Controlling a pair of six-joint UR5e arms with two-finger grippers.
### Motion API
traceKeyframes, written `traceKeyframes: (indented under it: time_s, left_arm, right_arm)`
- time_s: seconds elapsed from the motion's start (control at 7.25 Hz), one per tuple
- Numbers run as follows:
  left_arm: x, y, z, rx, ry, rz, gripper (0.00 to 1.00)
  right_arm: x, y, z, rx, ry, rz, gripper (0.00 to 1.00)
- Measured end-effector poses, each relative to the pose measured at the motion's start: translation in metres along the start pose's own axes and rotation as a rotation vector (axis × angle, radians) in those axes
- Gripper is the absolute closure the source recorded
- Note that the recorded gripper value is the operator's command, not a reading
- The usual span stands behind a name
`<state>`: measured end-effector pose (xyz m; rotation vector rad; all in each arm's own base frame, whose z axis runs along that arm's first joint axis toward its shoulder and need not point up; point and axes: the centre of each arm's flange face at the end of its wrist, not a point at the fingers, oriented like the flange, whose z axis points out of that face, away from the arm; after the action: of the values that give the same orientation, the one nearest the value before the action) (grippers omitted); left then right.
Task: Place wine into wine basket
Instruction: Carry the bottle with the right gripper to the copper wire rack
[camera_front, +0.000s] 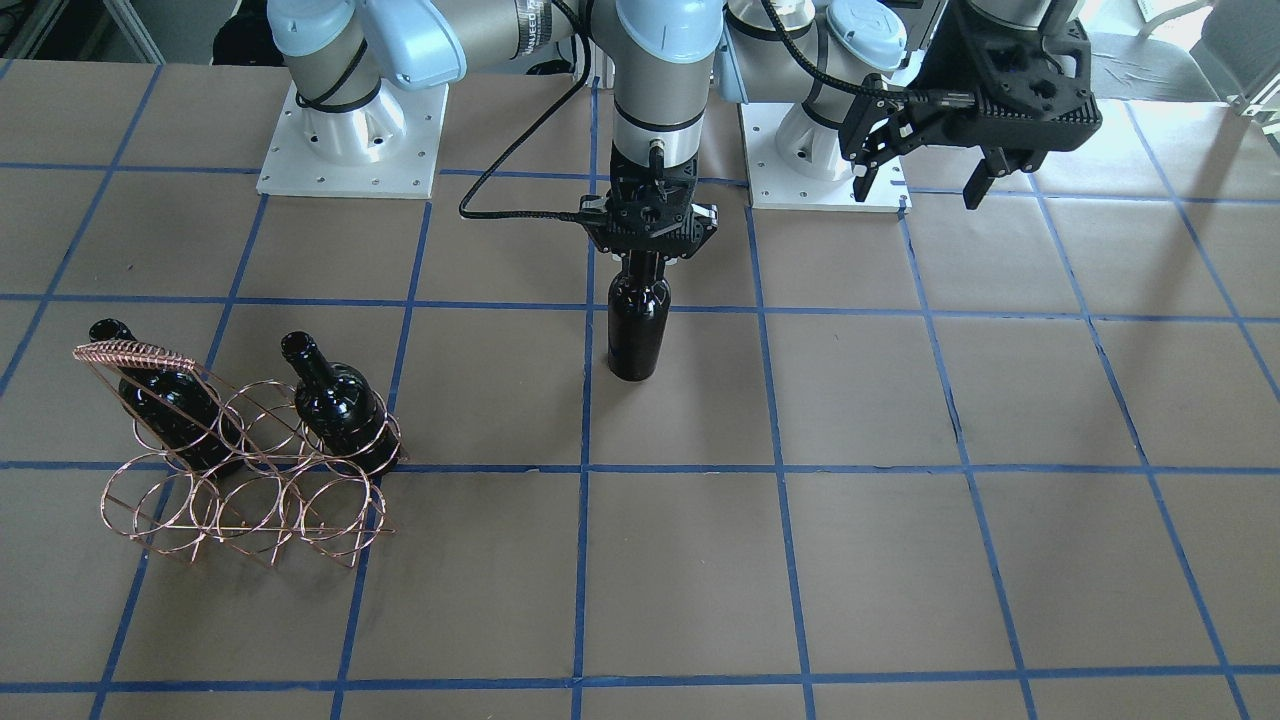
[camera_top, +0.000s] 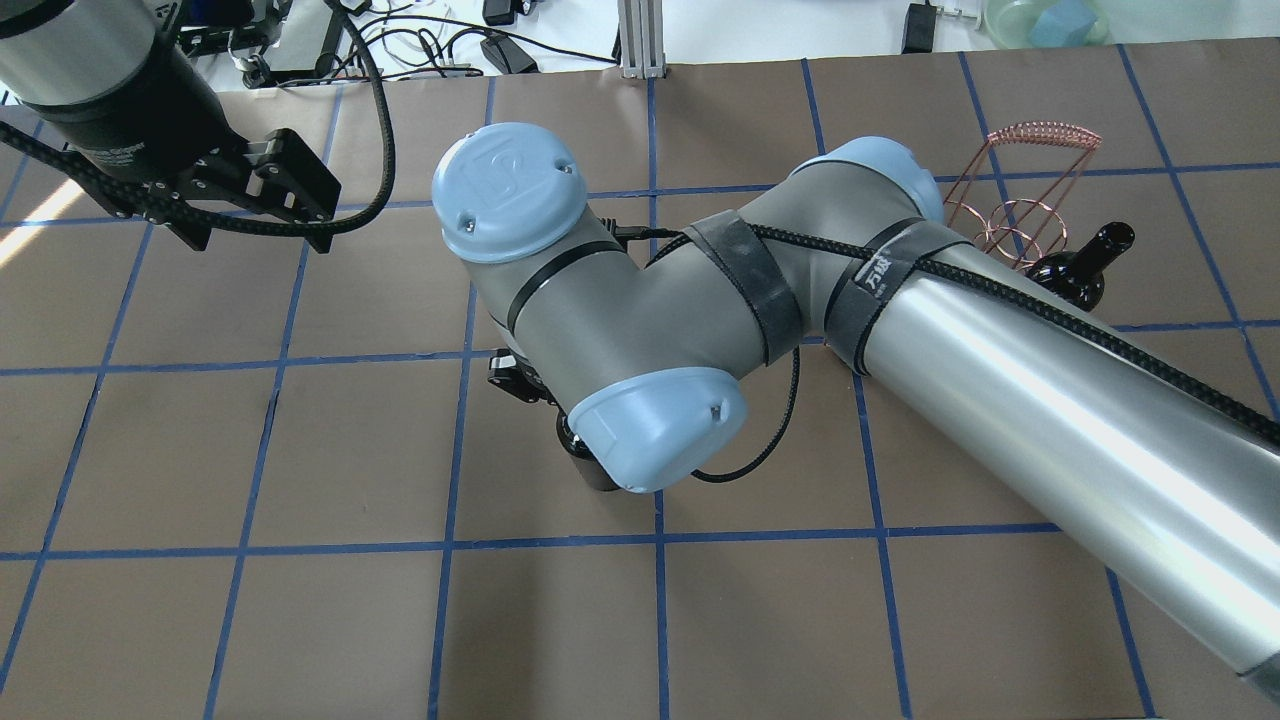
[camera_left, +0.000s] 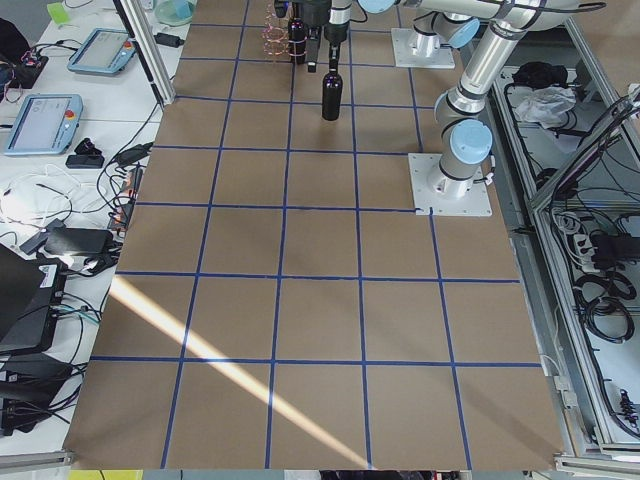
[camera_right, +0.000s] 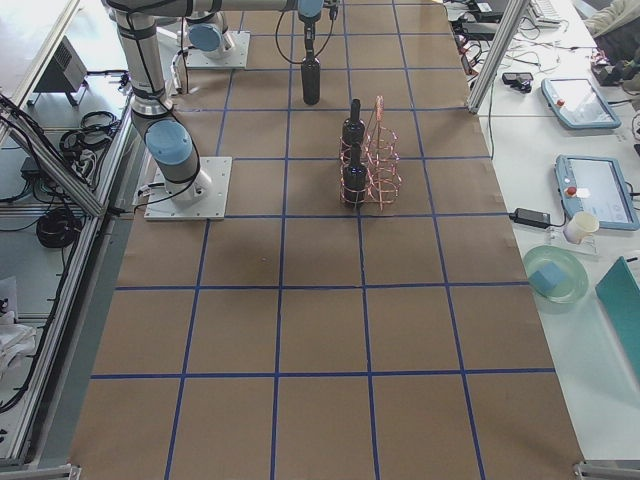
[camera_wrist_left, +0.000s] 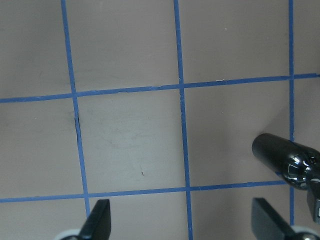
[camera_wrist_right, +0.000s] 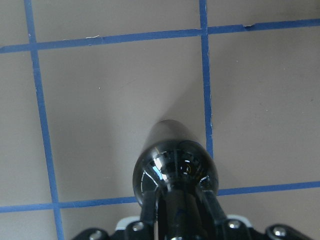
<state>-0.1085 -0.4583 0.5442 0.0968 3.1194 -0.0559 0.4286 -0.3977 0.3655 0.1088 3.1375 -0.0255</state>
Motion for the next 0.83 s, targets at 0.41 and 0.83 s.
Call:
traceKeyframes:
  time_s: [0.41, 0.83]
  left_arm:
    - [0.0, 0.0, 0.0, 0.0, 0.0, 0.0, 0.0]
    - [0.0, 0.001, -0.001, 0.001, -0.001, 0.0, 0.0]
  right_arm:
    - [0.001, -0.001, -0.01, 0.017, -0.014, 0.001, 1.0]
    - [0.047, -0.009, -0.064, 0.04, -0.008, -0.001, 1.0]
